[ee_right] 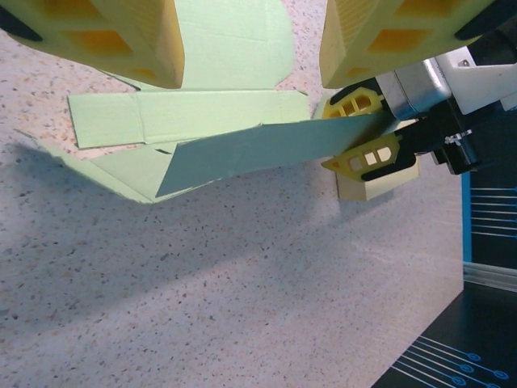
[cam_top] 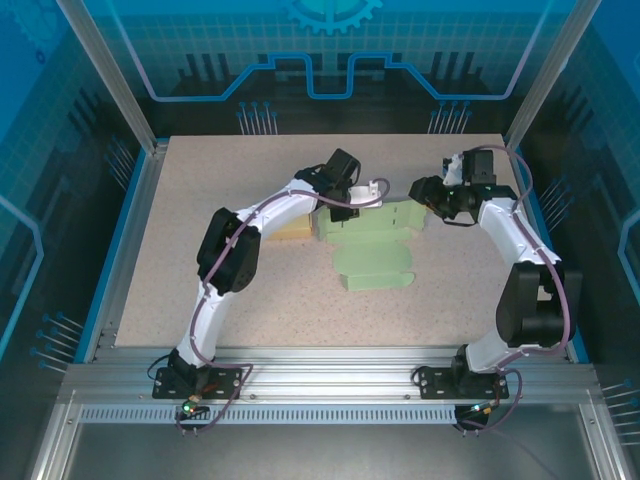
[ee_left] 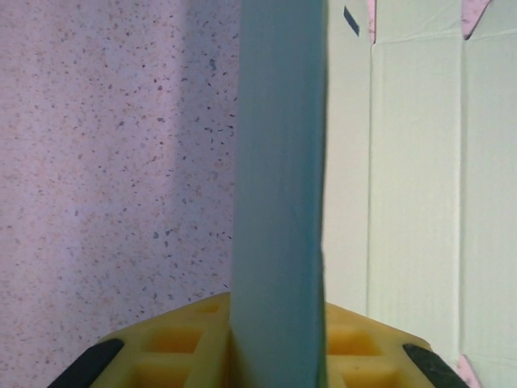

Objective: Fold the paper box

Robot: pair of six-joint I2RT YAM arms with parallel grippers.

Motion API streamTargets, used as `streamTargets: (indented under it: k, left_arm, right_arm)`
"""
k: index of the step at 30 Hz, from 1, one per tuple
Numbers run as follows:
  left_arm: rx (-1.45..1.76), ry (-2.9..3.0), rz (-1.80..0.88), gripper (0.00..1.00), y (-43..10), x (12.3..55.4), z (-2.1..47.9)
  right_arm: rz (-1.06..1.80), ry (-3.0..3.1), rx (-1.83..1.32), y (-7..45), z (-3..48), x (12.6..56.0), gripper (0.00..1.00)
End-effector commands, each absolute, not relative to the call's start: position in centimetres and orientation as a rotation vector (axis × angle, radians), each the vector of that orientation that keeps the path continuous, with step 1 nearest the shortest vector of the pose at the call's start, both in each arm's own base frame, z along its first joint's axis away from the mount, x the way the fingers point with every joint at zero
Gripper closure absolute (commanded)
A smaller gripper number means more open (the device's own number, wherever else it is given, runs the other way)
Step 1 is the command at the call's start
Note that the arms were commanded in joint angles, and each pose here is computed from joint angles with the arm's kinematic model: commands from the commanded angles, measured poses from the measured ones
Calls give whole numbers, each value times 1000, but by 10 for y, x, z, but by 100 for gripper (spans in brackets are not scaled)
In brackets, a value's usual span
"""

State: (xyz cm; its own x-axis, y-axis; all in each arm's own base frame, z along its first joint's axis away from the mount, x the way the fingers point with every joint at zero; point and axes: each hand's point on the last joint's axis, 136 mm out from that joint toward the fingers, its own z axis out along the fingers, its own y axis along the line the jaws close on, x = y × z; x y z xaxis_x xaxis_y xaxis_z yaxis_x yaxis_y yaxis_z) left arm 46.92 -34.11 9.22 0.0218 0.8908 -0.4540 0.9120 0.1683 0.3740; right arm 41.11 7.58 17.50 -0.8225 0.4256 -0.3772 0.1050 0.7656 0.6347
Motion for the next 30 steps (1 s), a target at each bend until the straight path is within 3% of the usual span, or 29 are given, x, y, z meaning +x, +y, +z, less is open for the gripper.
streamTargets:
  k: [1, 9, 15, 30]
  left_arm:
    - [1665, 1769, 56, 76, -345, 475, 100]
    - [1626, 1661, 219, 74, -353, 483, 96]
    - [1604, 1678, 227, 73, -352, 484, 95]
    - [1599, 1688, 228, 73, -352, 484, 90]
  right_arm:
    - [793, 2469, 370, 69, 180, 406, 51]
    - [787, 2454, 332, 69, 181, 426, 54]
    - [715, 2481, 248, 78, 184, 443, 48]
    - [842, 2647, 315, 115, 110, 439, 48]
